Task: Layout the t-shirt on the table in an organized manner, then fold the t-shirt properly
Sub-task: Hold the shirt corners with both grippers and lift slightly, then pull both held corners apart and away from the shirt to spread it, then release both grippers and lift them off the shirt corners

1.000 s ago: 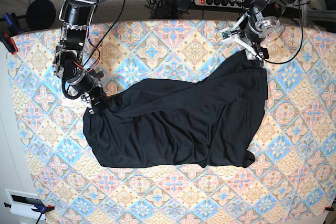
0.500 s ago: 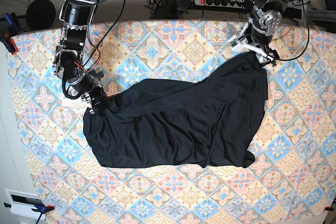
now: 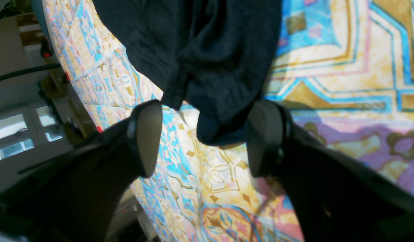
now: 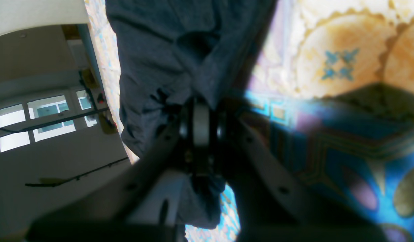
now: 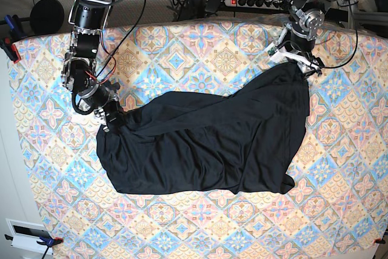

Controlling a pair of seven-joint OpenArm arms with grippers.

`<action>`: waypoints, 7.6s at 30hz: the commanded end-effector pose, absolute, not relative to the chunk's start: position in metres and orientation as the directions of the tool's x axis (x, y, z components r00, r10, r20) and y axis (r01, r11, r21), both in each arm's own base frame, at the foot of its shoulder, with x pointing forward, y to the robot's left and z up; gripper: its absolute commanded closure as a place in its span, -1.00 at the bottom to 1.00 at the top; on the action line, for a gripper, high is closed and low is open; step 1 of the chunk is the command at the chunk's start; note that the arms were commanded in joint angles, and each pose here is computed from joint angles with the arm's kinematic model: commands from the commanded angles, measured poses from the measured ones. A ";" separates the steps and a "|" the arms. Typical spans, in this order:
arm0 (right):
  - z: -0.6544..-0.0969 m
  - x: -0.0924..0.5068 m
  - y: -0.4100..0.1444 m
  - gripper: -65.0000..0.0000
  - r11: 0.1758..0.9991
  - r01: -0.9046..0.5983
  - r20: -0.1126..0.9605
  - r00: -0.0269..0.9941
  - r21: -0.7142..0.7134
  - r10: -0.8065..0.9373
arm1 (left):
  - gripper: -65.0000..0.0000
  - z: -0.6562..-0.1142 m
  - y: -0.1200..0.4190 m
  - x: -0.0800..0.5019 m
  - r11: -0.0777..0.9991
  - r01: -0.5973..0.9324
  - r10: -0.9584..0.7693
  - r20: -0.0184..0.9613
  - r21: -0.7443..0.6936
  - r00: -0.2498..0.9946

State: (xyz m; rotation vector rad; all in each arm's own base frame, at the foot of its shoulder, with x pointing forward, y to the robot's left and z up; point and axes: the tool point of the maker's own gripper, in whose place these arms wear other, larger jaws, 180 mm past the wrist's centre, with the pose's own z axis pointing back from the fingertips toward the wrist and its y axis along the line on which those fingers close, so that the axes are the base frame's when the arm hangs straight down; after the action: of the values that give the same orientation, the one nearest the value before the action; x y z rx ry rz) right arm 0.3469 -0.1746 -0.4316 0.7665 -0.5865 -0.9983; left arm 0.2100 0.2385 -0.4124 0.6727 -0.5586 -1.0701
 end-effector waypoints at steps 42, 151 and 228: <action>-0.441 0.340 -0.178 1.00 0.341 0.544 0.095 0.429 0.767 -0.898 | -0.19 -0.388 0.260 0.230 0.432 0.516 -0.863 0.174 0.740 0.474; -0.433 0.239 -0.308 1.00 0.516 0.636 0.288 0.434 0.574 -0.854 | 1.00 -0.408 0.309 0.135 0.055 0.829 -0.958 -0.204 0.556 0.201; -0.359 0.199 -0.355 0.12 0.586 0.606 0.489 0.342 0.538 -0.802 | 0.00 -0.406 0.305 0.154 0.438 0.750 -0.881 0.073 0.495 0.467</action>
State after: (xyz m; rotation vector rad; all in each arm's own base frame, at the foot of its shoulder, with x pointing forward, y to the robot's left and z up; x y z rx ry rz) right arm 0.1910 -0.3489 -0.3728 0.2885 -0.7516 -0.9584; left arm 0.1489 0.3022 -0.4120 0.4086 -0.3314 -1.0288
